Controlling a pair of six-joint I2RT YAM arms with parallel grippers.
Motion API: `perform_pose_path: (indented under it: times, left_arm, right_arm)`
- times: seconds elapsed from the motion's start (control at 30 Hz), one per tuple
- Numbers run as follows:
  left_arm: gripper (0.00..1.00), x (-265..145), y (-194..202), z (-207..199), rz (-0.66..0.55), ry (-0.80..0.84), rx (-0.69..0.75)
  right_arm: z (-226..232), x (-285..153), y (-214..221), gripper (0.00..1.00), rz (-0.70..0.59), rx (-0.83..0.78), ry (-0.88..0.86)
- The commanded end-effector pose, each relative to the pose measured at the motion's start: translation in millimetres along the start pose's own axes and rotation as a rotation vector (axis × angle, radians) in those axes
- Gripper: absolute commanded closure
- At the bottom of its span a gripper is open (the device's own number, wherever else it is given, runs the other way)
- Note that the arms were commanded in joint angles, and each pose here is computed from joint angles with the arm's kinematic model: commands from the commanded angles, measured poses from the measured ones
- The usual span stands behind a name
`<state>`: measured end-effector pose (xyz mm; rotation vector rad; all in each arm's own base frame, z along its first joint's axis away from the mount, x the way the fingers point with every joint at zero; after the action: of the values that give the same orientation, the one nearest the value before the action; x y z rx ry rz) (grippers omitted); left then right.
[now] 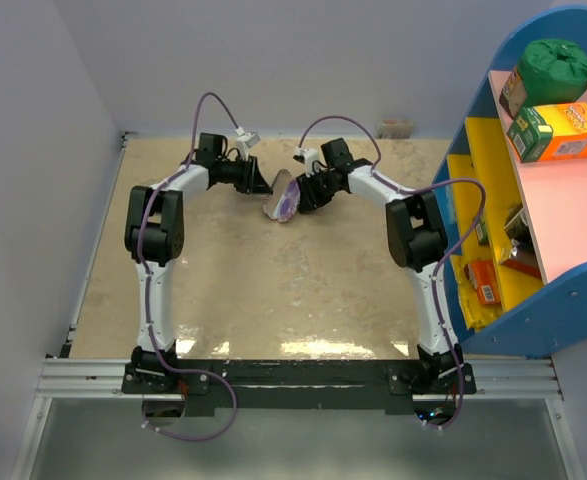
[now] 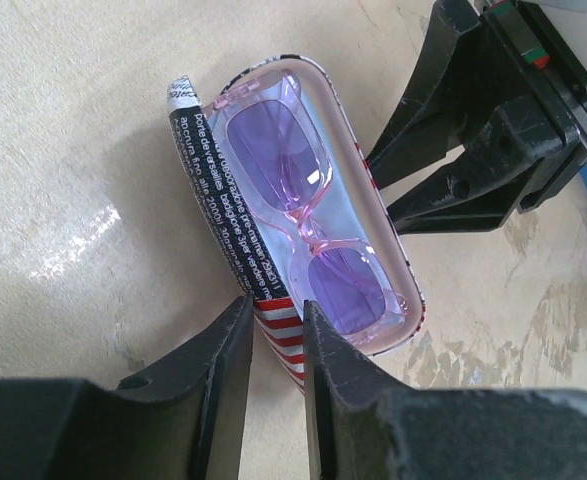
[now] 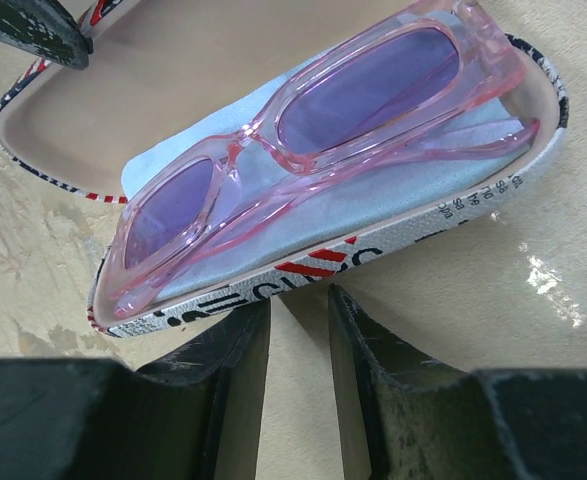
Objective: Organize the sunglasses
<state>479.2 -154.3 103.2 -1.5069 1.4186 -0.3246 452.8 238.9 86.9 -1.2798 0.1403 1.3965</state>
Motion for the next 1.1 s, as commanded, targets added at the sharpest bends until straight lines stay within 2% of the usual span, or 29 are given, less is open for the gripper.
perform_pose_path:
  times: [0.0,0.27,1.07]
  left_arm:
    - [0.76,16,-13,-30,-0.001,0.102,0.031]
    - [0.83,20,-14,-41,0.004,0.124,0.039]
    - [0.85,37,-4,-60,0.064,0.149,0.067]
  right_arm:
    - [12,3,-17,0.66,-0.049,-0.065,0.004]
    - [16,5,-18,0.66,-0.048,-0.074,0.008]
    - [20,4,-19,0.67,-0.050,-0.084,0.009]
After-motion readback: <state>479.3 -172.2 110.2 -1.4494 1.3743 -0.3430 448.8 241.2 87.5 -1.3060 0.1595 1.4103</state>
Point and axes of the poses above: each gripper's point midway between its finger pads, its own x axis out along the fingers, its own z axis along the line the jaws close on, y = z × x, the point moved 8 cm from there along -x, back along the fingers, and after that the axes turned 9 degrees about x, right-handed, at the moved point
